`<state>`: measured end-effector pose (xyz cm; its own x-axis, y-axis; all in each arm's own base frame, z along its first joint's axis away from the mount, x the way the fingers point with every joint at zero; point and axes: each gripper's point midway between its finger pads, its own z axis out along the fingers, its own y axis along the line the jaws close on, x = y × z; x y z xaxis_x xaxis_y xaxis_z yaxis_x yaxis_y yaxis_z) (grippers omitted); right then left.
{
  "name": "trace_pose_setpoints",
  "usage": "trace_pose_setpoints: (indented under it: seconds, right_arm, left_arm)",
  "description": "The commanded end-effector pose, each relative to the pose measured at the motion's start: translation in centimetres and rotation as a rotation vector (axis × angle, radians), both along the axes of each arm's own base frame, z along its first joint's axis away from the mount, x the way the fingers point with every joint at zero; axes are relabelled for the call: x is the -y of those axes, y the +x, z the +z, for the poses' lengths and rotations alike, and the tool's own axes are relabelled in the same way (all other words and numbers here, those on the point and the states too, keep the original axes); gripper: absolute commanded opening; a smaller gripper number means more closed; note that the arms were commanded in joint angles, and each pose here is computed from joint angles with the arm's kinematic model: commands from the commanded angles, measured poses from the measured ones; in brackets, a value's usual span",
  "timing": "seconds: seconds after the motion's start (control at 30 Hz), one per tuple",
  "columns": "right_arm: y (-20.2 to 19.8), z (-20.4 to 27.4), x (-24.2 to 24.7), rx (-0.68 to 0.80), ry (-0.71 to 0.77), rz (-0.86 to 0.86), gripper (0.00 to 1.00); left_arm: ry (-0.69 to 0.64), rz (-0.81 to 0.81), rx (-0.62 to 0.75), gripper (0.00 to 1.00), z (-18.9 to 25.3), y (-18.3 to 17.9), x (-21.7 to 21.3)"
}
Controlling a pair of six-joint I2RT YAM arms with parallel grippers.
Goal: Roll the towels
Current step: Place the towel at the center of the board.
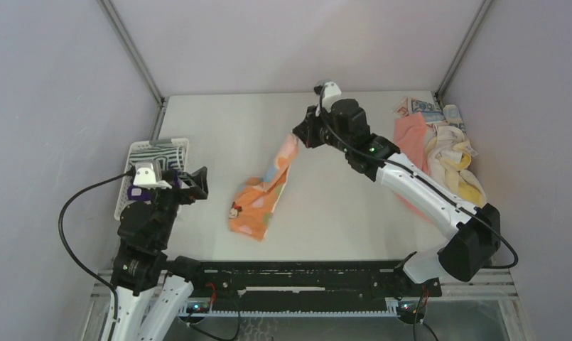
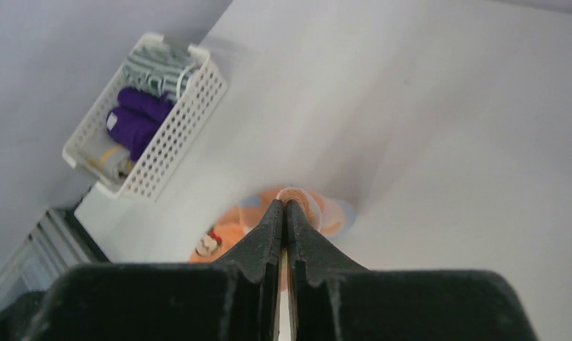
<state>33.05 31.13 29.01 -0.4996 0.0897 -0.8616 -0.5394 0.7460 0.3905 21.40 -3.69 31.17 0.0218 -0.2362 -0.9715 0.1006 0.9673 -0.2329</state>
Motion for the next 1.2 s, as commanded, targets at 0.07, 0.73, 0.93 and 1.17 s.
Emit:
trace_pose_setpoints:
  seconds: [0.07, 0.73, 0.93, 1.17]
  right_arm:
    - [4.4, 13.6, 3.0, 0.249, 0.211, -0.118, 0.00]
    - [-4.2, -1.0, -10.2, -0.029, 0.182, 0.027, 0.12]
    - [-7.5, -5.1, -11.0, -0.115, 0.046, 0.133, 0.30]
    - [-5.2, -7.3, -2.7, -0.130, -0.162, 0.021, 0.45]
  left_arm:
    - [-0.053, -0.022, -0.020, 1.00, 2.9, -0.4, 0.5]
    - [-0.120, -0.048, -0.212, 1.00, -0.3, -0.1, 1.7]
    - [-0.107, -0.097, -0.331, 1.00, -3.3, 0.1, 2.9]
    - [-0.162, -0.197, -0.546, 0.97, -8.9, 1.8, 6.2]
